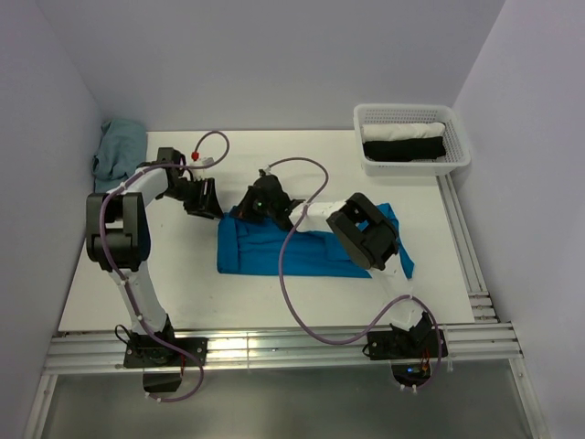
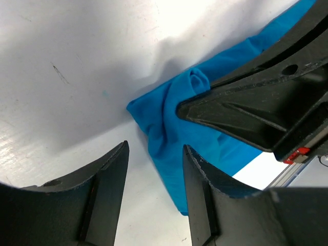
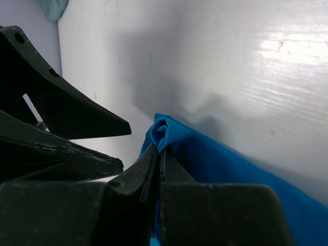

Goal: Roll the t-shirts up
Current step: Roll the tshirt

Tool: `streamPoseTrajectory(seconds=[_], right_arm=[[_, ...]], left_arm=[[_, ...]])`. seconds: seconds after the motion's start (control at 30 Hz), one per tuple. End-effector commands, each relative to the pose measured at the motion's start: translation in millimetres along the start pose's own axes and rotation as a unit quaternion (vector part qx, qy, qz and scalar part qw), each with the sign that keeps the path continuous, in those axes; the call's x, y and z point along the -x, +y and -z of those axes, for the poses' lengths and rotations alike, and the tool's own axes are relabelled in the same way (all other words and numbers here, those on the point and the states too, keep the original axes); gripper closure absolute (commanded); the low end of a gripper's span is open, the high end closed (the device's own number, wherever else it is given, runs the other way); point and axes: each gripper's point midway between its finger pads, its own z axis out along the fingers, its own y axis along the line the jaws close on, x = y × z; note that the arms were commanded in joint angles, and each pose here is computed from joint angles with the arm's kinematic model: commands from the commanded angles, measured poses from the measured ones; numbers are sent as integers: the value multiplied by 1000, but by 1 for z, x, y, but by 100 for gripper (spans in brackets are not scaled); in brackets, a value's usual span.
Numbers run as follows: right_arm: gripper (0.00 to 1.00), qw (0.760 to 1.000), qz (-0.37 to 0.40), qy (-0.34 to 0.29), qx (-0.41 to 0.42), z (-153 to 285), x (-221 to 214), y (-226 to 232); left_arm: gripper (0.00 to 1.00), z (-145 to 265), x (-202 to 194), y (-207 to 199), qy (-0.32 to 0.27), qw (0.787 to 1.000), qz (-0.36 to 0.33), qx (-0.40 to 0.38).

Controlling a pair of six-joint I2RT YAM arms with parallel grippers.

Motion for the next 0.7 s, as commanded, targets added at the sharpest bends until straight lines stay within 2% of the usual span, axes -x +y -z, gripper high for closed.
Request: streamPoseTrajectory(seconds=[0.0,0.2,0.43,0.67], right_arm=[[100,998,10,-35,55,18,17,39],[100,997,19,-51,62,39,2,29],[100,998,33,-34,43,27,-10,16],[100,995,69,-61,40,29,3,42]], left_arm=[[48,12,8,-6,-21,1000,-11,5],[48,6,4,-4,-14,1000,-4,-3],[48,0,4,0,-2,1000,-7,0],[46,-11,19,7,12,1000,-14,6]])
